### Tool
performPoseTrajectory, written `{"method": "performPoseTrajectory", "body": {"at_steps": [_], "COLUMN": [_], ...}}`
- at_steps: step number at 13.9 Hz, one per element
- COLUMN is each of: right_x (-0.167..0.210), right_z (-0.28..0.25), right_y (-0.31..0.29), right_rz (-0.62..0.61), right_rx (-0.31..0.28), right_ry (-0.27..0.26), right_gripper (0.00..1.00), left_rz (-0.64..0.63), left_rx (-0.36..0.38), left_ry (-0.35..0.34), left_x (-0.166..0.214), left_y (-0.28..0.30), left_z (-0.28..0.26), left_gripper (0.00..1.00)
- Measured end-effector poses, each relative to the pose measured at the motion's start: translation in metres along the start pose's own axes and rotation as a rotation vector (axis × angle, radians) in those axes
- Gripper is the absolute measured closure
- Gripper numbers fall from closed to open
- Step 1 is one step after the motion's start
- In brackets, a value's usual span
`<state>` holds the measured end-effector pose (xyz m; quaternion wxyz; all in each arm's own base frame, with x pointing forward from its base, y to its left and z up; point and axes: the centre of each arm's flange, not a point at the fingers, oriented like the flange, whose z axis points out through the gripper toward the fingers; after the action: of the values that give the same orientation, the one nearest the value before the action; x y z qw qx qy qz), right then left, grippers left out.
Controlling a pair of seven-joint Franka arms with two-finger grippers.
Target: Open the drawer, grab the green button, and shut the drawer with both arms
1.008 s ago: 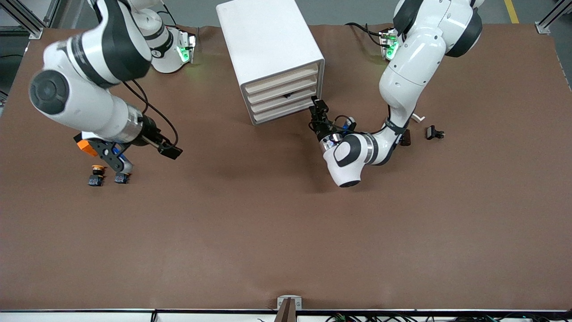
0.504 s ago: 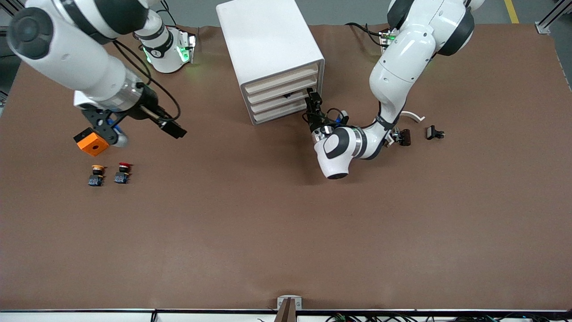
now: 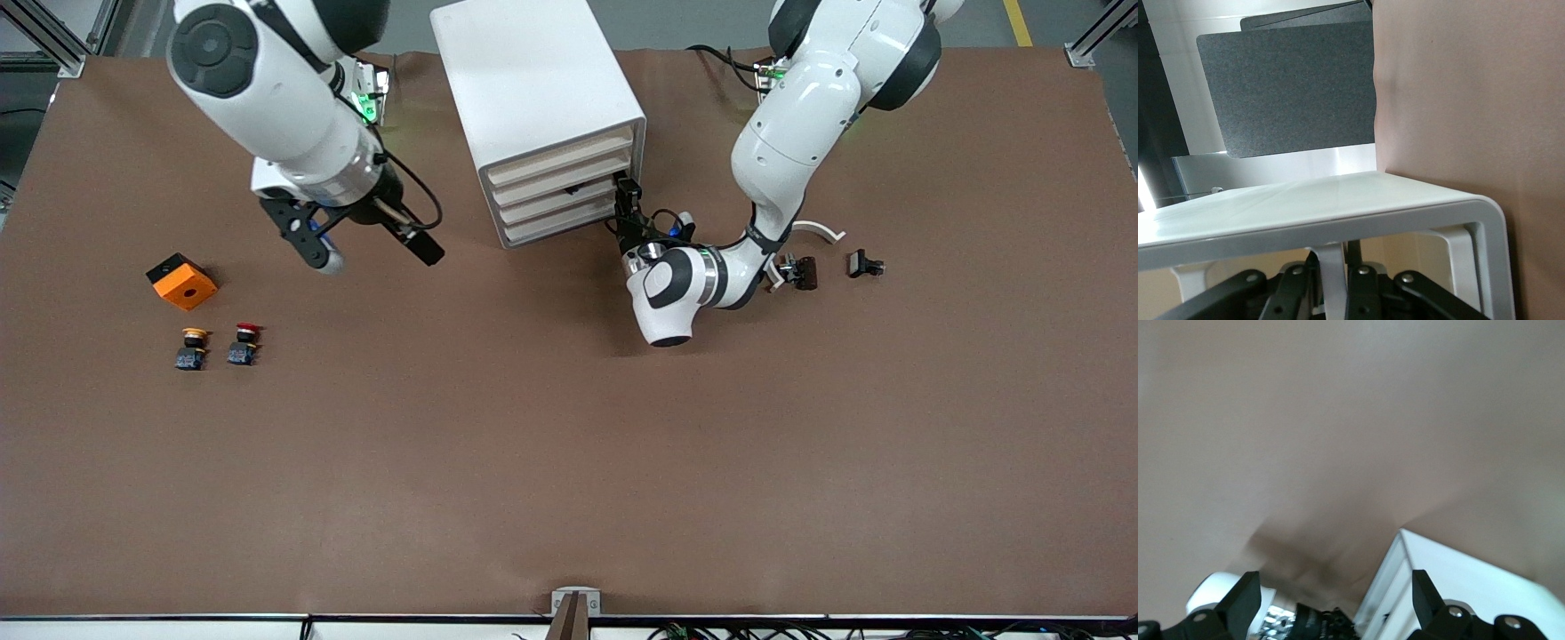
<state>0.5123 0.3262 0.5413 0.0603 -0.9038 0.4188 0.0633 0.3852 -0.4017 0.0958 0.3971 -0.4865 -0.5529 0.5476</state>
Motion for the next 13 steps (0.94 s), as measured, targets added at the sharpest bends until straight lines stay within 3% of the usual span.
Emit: {"method": "performPoseTrajectory", "body": {"at_steps": [2,5,11,13], "right_x": [-0.031,-0.080,-0.110,-0.117], "right_z": [0.025,0.075,0.112,0.120], "right_y": [-0.014,-0.024,-0.036,-0.039], "right_rz": [0.039,0.044,0.043,0.037], "right_rx": [-0.005,-0.069,-0.058,-0.047], "right_ry": [0.042,0.123,0.147,0.149], "right_gripper": [0.00,0.00,0.00,0.00], "left_rz": [-0.012,-0.012,-0.009,-0.001], "left_rx": [0.000,0.000,-0.003,-0.019], "left_ry": [0.000,-0.001,-0.013,-0.046], "left_x": [0.000,0.000,0.001,0.006], "left_y": [0.000,0.000,0.000,-0.003], "left_z": [0.000,0.000,-0.005,-0.024], "left_gripper": [0.88,0.88,0.89,0.89]}}
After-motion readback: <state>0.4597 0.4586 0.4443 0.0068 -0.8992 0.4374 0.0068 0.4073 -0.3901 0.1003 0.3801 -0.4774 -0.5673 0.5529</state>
